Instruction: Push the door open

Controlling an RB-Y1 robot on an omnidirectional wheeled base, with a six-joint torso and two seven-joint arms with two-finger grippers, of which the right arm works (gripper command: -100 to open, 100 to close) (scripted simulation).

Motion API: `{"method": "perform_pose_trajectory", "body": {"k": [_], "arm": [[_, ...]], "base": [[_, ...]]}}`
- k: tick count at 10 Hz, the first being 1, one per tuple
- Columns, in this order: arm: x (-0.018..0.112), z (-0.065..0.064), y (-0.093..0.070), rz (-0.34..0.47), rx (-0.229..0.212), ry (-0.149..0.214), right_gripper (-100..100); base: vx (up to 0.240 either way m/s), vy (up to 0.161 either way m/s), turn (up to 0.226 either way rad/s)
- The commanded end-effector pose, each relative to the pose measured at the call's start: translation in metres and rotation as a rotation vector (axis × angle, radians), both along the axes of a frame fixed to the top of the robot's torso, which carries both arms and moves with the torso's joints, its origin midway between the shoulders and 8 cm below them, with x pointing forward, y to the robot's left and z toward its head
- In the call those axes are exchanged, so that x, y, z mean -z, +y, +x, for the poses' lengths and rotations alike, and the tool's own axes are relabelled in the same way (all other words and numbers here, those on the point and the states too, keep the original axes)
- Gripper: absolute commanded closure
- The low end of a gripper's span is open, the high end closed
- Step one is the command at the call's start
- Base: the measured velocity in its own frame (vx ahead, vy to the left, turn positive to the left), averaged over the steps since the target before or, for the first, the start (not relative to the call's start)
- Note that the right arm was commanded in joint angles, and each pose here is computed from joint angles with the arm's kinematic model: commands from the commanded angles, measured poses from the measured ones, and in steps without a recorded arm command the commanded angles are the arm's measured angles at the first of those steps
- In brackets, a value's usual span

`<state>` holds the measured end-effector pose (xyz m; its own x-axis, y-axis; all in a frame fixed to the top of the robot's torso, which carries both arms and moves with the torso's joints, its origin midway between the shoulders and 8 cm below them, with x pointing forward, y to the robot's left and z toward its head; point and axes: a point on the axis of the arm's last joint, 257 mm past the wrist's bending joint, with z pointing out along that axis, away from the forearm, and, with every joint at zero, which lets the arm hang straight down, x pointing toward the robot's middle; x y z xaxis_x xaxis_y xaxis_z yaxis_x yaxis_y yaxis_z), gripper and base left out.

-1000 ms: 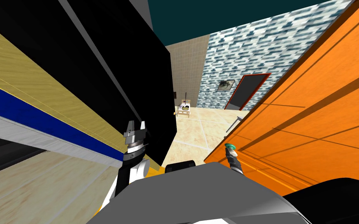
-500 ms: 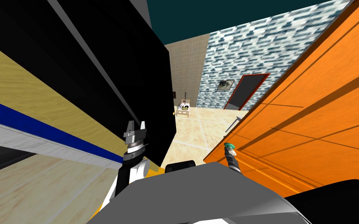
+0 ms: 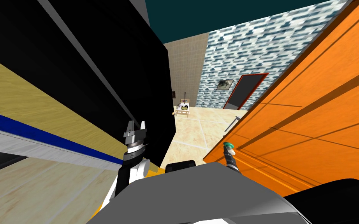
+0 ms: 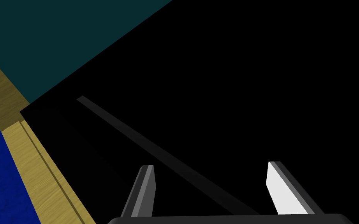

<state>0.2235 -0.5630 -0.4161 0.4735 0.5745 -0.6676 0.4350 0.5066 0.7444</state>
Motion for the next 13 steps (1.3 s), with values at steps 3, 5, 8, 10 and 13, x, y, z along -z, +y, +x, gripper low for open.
{"method": "perform_pose_trajectory", "body": {"k": [3,5,8,10,13], "arm": [[-0.009,-0.014,-0.023,-0.016,0.043,-0.015,100],[-0.009,-0.014,-0.023,-0.016,0.043,-0.015,100],[-0.009,-0.014,-0.023,-0.016,0.043,-0.015,100],[-0.001,0.005,0.002,0.049,0.008,-0.059,100],[-0.003,0.010,0.003,0.110,0.017,-0.118,100]], "base": [[0.010,0.000,-0.015],[0.006,0.000,0.003],[-0.005,-0.008,0.013],[0.028,-0.008,0.045],[0.022,-0.043,-0.019]]}}
